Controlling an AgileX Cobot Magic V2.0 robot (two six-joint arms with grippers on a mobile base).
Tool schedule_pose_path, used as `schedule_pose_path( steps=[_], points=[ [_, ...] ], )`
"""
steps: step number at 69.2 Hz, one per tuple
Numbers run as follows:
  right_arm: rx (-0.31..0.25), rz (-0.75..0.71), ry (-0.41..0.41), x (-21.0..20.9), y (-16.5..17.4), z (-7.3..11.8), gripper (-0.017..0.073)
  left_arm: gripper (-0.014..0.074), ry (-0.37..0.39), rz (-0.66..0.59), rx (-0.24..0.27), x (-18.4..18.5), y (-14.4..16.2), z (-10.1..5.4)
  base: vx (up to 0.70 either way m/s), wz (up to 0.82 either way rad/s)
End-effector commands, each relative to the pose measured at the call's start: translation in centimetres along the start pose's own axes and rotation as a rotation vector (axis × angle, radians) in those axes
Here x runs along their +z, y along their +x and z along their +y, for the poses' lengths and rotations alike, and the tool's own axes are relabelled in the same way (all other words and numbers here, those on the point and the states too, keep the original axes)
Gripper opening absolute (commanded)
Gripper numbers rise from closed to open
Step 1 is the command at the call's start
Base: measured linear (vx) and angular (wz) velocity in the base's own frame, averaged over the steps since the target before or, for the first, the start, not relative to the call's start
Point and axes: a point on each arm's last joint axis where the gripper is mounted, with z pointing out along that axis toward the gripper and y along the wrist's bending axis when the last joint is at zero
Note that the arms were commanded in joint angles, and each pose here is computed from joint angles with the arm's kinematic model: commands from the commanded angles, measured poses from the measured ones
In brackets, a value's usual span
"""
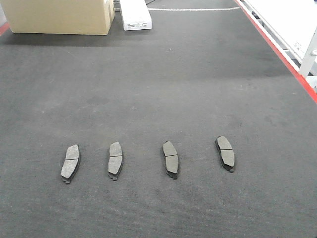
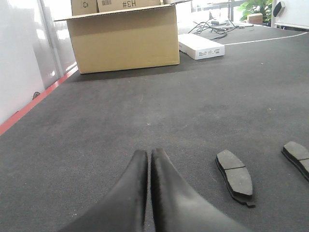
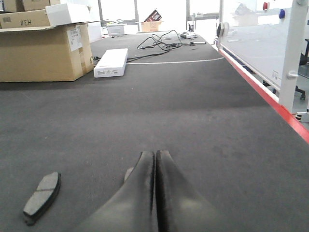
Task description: Move and align brake pads A on conveyor
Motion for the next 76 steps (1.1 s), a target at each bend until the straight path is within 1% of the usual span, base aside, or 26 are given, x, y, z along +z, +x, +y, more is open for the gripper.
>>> schedule_pose_path(
  steps=[1,8,10,14,17,19,76],
  points=[
    [-0.008,-0.092,0.004,-0.4,0.0,-0.1,-0.001,-0.0006,-0.003,-0.096,-0.01,-0.2,-1.0,0.0,0.0,0.0],
    [-0.007,-0.091,0.004,-0.7,2.1,-0.2,-0.001,-0.0006,-0.003,-0.096,-0.01,-0.2,-1.0,0.0,0.0,0.0],
    [0.0,-0.067,0.004,-0.8,2.3,-0.2,-0.001,-0.0006,-0.003,-0.096,-0.01,-0.2,-1.0,0.0,0.0,0.0],
    [-0.015,-0.052,0.005,-0.9,2.5,-0.2,-0.001,-0.0006,-0.003,-0.096,-0.01,-0.2,-1.0,0.0,0.0,0.0],
    [-0.035,-0.048,0.006,-0.9,2.5,-0.2,-0.001,-0.0006,-0.003,-0.096,-0.01,-0.2,-1.0,0.0,0.0,0.0],
    [-0.039,-0.049,0.006,-0.9,2.5,-0.2,-0.001,-0.0006,-0.003,-0.096,-0.01,-0.2,-1.0,0.0,0.0,0.0],
    [-0.035,-0.05,0.004,-0.9,2.5,-0.2,-0.001,-0.0006,-0.003,-0.096,-0.01,-0.2,-1.0,0.0,0.0,0.0]
  ],
)
